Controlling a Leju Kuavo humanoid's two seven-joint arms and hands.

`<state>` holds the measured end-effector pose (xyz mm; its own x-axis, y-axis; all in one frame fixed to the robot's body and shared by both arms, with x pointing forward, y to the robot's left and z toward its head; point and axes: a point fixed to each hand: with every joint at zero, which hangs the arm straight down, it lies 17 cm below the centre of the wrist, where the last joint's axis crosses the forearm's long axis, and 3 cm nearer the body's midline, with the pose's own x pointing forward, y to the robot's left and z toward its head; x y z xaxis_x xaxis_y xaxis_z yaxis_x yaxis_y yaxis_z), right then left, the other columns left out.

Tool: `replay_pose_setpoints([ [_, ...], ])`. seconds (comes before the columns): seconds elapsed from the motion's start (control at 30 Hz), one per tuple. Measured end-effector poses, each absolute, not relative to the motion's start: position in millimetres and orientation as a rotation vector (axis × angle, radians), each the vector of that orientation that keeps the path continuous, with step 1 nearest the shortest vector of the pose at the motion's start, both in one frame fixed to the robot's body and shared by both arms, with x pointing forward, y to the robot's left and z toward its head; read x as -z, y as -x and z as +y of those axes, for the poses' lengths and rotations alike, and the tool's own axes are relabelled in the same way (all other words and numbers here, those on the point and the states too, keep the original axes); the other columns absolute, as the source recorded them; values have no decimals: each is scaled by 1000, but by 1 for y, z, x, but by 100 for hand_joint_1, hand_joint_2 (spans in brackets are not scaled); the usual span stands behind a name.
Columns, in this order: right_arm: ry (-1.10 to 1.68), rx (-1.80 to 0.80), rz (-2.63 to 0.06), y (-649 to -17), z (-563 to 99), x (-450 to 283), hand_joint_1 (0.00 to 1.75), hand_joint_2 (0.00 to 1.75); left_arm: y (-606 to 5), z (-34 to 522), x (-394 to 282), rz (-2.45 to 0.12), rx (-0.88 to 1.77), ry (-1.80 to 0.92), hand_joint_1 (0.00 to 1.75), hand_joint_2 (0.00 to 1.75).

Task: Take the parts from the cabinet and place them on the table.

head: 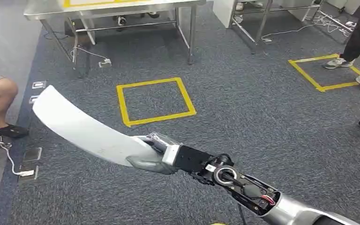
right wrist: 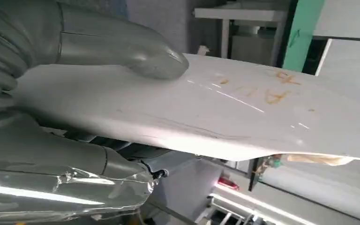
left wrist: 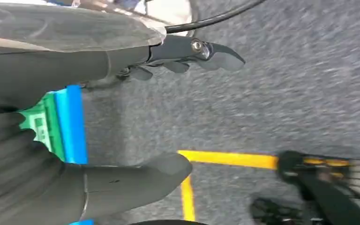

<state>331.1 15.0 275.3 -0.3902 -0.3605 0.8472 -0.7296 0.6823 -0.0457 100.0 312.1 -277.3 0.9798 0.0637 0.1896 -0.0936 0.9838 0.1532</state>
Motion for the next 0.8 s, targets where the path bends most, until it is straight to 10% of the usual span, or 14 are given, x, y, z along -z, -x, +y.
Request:
replay_pose_setpoints([
  [0.8, -850, -510, -2008, -332, 13, -277, 173, 175, -111, 311, 275, -203, -69, -164, 0, 175],
])
